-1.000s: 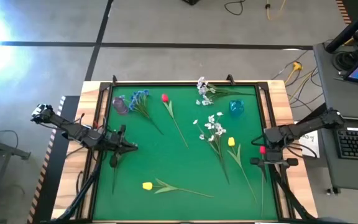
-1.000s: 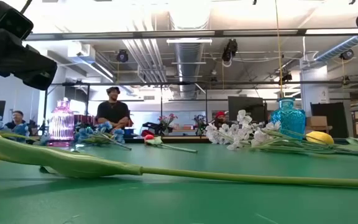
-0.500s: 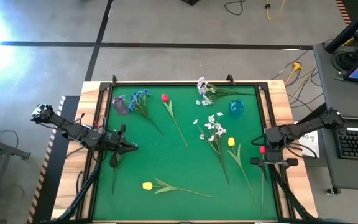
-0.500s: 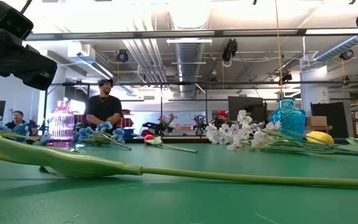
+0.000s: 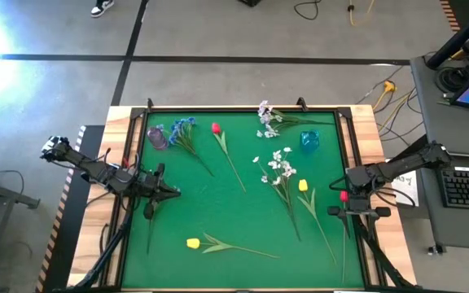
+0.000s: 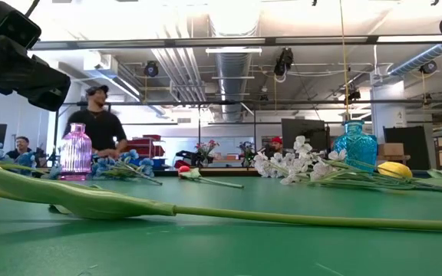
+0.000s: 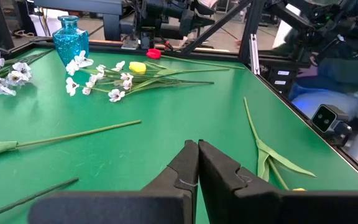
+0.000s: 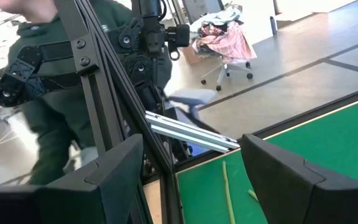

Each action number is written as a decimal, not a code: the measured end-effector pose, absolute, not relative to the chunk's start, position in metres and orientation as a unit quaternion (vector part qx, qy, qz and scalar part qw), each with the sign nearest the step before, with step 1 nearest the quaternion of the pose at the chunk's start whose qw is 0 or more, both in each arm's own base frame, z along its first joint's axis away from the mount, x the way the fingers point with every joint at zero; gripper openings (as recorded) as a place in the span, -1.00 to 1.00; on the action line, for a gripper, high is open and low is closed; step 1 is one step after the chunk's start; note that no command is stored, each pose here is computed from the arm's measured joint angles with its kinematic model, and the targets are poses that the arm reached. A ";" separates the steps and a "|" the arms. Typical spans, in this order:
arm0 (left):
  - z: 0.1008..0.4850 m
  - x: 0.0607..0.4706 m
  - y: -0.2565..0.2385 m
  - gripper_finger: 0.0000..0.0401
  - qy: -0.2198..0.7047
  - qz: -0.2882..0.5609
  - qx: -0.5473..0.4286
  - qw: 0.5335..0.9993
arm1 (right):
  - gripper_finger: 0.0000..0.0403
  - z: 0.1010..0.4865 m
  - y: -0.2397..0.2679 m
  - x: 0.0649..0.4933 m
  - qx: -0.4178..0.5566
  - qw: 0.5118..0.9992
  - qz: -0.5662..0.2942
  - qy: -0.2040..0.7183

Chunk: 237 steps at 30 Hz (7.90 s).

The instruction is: Sort flowers into vase by color

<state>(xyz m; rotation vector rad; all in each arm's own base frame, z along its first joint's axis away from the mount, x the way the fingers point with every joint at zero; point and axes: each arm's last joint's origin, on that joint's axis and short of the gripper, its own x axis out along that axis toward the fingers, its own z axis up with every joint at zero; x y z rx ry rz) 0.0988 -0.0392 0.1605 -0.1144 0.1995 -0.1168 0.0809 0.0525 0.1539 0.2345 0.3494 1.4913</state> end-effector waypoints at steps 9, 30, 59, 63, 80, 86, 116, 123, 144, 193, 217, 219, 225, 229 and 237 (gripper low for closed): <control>0.160 0.099 -0.039 -1.00 0.099 -0.058 -0.057 0.992 | 0.30 0.154 0.053 0.081 0.106 0.714 0.673 0.158; 0.161 0.099 -0.039 -1.00 0.099 -0.058 -0.057 0.992 | 0.28 0.154 0.053 0.081 0.080 0.718 0.679 0.133; 0.195 0.100 -0.039 -1.00 -0.073 -0.059 -0.086 0.992 | 0.26 0.207 0.036 0.104 0.054 0.957 0.229 -0.170; 0.217 0.094 -0.036 -1.00 -0.186 -0.048 -0.081 0.978 | 0.27 0.204 0.030 0.112 0.124 0.977 0.095 -0.142; 0.237 0.085 -0.030 -1.00 -0.289 -0.028 -0.143 0.946 | 0.32 0.222 0.030 0.153 0.183 0.978 -0.042 0.089; 0.229 0.101 -0.034 -1.00 -0.221 0.034 -0.158 0.962 | 0.28 0.233 0.026 0.153 0.215 0.952 -0.125 0.181; 0.266 0.186 -0.073 -1.00 -0.048 0.098 -0.157 0.982 | 0.24 0.246 0.029 0.178 0.221 0.936 -0.179 0.207; 0.271 0.206 -0.082 -1.00 0.089 0.148 -0.136 0.976 | 0.18 0.244 0.028 0.193 0.264 0.911 -0.186 0.255; 0.265 0.220 -0.087 -1.00 0.173 0.210 -0.107 0.956 | 0.73 0.189 0.043 0.235 0.328 0.754 -0.278 0.496; 0.265 0.221 -0.087 -1.00 0.169 0.215 -0.096 0.957 | -0.89 0.223 0.045 0.273 0.233 0.856 -0.252 0.386; 0.289 0.227 -0.098 -1.00 0.115 0.032 -0.071 0.990 | -0.89 0.271 0.006 0.308 0.053 0.989 -0.099 -0.099; 0.300 0.222 -0.096 -1.00 0.086 0.019 -0.075 0.993 | -0.89 0.266 -0.001 0.318 0.051 0.984 -0.099 -0.136; 0.341 0.190 -0.080 -1.00 0.045 0.023 -0.095 0.994 | -0.89 0.258 -0.026 0.359 0.050 0.977 -0.083 -0.191; 0.357 0.167 -0.067 -1.00 0.070 0.039 -0.111 0.991 | -0.89 0.258 -0.041 0.393 0.040 0.976 -0.080 -0.200; 0.375 0.135 -0.048 -1.00 0.053 0.099 -0.105 0.988 | -0.89 0.259 -0.070 0.450 0.027 0.966 -0.096 -0.238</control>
